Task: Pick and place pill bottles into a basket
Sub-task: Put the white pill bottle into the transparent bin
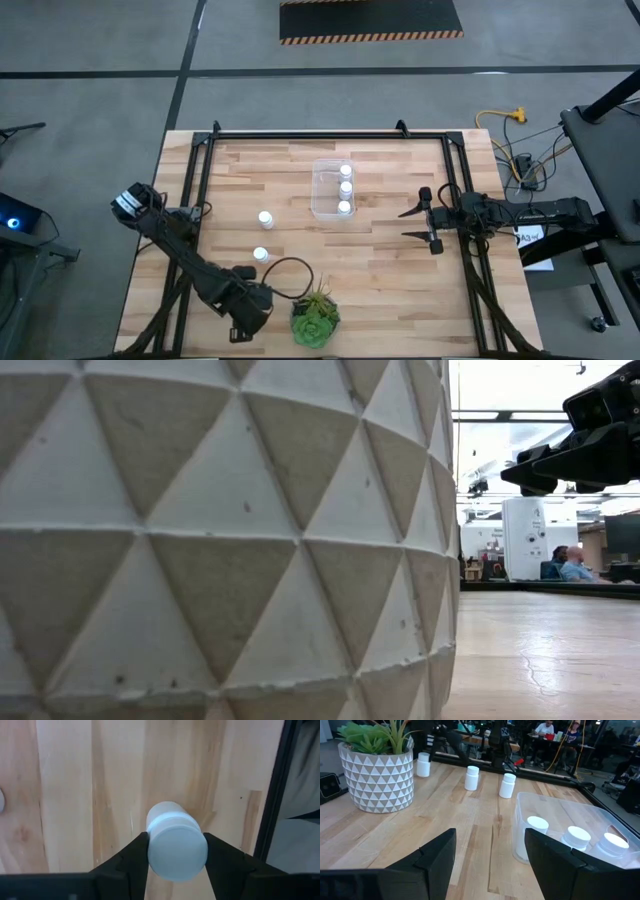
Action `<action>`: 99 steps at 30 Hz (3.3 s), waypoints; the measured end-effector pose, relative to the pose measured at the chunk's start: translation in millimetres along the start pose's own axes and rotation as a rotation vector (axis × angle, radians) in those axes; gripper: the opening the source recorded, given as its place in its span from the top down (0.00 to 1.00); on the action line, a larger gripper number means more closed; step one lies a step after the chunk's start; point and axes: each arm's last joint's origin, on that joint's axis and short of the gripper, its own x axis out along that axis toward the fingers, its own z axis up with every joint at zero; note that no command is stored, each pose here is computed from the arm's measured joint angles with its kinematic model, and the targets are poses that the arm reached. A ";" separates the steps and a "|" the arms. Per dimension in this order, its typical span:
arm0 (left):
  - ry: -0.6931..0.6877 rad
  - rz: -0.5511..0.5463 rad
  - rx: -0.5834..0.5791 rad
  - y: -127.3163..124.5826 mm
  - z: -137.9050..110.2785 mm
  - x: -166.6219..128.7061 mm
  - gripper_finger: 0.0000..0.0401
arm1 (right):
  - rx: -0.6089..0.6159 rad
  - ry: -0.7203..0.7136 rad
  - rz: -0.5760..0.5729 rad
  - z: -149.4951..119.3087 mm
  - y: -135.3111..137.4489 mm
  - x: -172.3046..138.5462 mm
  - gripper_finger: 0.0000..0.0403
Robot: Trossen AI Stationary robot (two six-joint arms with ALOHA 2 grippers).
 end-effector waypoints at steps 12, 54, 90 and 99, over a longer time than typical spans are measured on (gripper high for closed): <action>0.036 0.061 0.027 4.6 15.6 -31.6 0.63 | 0.000 0.000 0.000 0.0 0.0 0.0 0.44; -0.228 0.269 0.082 157.8 128.8 -134.7 0.63 | 0.000 0.000 0.000 0.0 0.0 0.0 0.44; -0.178 0.323 0.130 224.6 211.3 -107.4 0.63 | 0.000 0.000 0.000 0.0 0.0 0.0 0.44; -0.126 0.330 0.149 230.3 216.9 -88.1 0.63 | 0.000 0.000 0.000 0.0 0.0 0.0 0.44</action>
